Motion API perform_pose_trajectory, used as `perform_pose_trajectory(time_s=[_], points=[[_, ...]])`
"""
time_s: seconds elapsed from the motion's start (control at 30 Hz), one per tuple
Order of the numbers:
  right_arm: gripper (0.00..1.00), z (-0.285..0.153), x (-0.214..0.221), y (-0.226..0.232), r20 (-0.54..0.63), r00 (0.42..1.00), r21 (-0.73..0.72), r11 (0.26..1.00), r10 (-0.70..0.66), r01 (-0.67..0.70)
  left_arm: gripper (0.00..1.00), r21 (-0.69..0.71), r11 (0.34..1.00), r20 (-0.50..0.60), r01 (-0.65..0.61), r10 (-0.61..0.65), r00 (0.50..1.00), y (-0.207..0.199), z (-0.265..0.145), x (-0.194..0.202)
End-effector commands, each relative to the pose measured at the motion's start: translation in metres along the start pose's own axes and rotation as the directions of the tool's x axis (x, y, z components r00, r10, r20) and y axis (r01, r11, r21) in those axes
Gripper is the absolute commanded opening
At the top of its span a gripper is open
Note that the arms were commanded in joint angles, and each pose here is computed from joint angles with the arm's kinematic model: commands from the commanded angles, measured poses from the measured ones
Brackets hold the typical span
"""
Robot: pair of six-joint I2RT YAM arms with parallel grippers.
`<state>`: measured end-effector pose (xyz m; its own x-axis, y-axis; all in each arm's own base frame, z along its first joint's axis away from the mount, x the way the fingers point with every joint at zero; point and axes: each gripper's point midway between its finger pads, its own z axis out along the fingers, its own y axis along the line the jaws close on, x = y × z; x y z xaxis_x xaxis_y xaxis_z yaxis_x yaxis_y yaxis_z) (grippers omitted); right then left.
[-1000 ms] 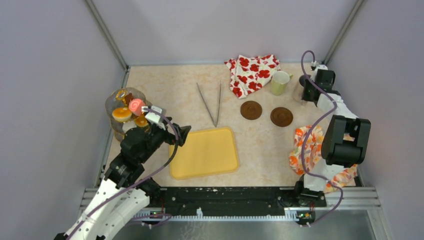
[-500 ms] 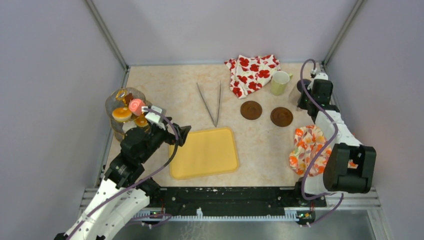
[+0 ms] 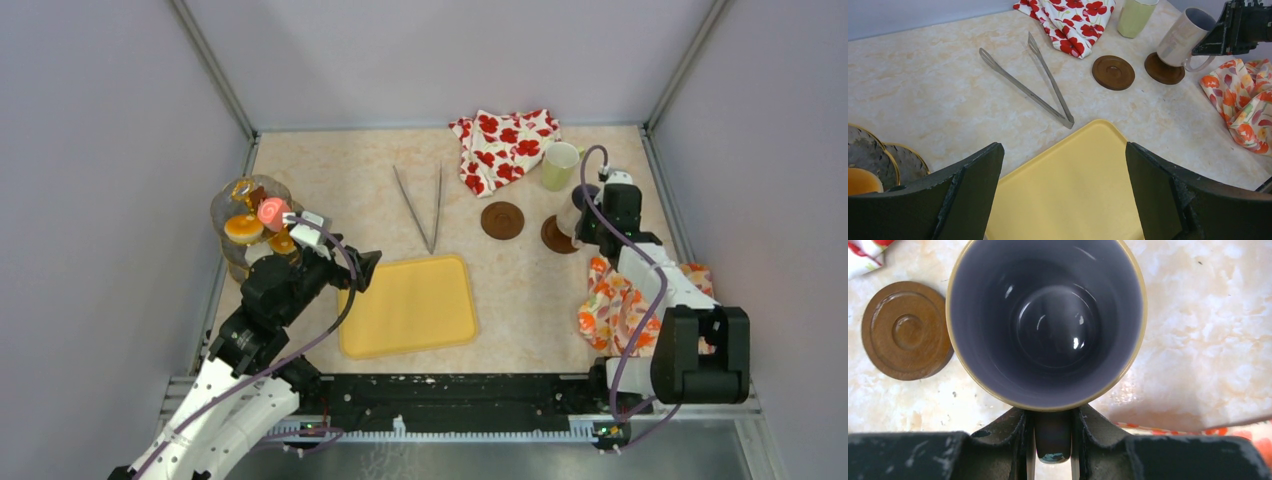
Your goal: Serve the afternoon tea
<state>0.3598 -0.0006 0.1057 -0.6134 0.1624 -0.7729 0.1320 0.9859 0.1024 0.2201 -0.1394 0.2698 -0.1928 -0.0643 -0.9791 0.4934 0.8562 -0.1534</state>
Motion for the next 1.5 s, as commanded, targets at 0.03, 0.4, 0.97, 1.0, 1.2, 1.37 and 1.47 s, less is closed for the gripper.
perform_pose_trajectory(time_s=[0.03,0.4,0.97,1.0,1.2,1.37,1.47], points=[[0.0,-0.022,-0.061,0.027,0.252,0.968,-0.073,0.997,0.007,0.012,0.99,0.007,1.0,0.025,-0.013,0.013,1.0,-0.001,0.004,-0.006],[0.0,-0.015,-0.037,0.03,0.201,0.979,-0.07,0.997,-0.019,0.033,0.99,0.008,1.0,0.031,-0.014,0.013,0.999,-0.001,0.003,-0.007],[0.21,-0.011,-0.02,0.026,0.125,0.989,-0.037,0.996,-0.079,0.084,0.99,0.008,1.0,0.026,-0.013,0.013,1.0,-0.001,0.004,-0.006],[0.26,-0.011,-0.02,0.026,0.124,0.989,-0.035,0.996,-0.078,0.083,0.99,0.008,1.0,0.024,-0.013,0.013,1.0,-0.001,0.004,-0.006],[0.47,-0.018,-0.024,0.022,0.116,0.992,-0.011,0.999,-0.052,0.053,0.99,0.009,1.0,0.026,-0.013,0.013,1.0,-0.001,0.004,-0.006],[0.59,-0.032,-0.034,0.021,0.113,0.994,0.004,1.0,-0.012,0.011,0.99,0.008,1.0,0.02,-0.013,0.013,1.0,-0.001,0.005,-0.005],[0.67,-0.045,-0.043,0.02,0.113,0.994,0.017,1.0,0.009,-0.011,0.99,0.009,1.0,0.016,-0.013,0.013,1.0,-0.001,0.006,-0.004]])
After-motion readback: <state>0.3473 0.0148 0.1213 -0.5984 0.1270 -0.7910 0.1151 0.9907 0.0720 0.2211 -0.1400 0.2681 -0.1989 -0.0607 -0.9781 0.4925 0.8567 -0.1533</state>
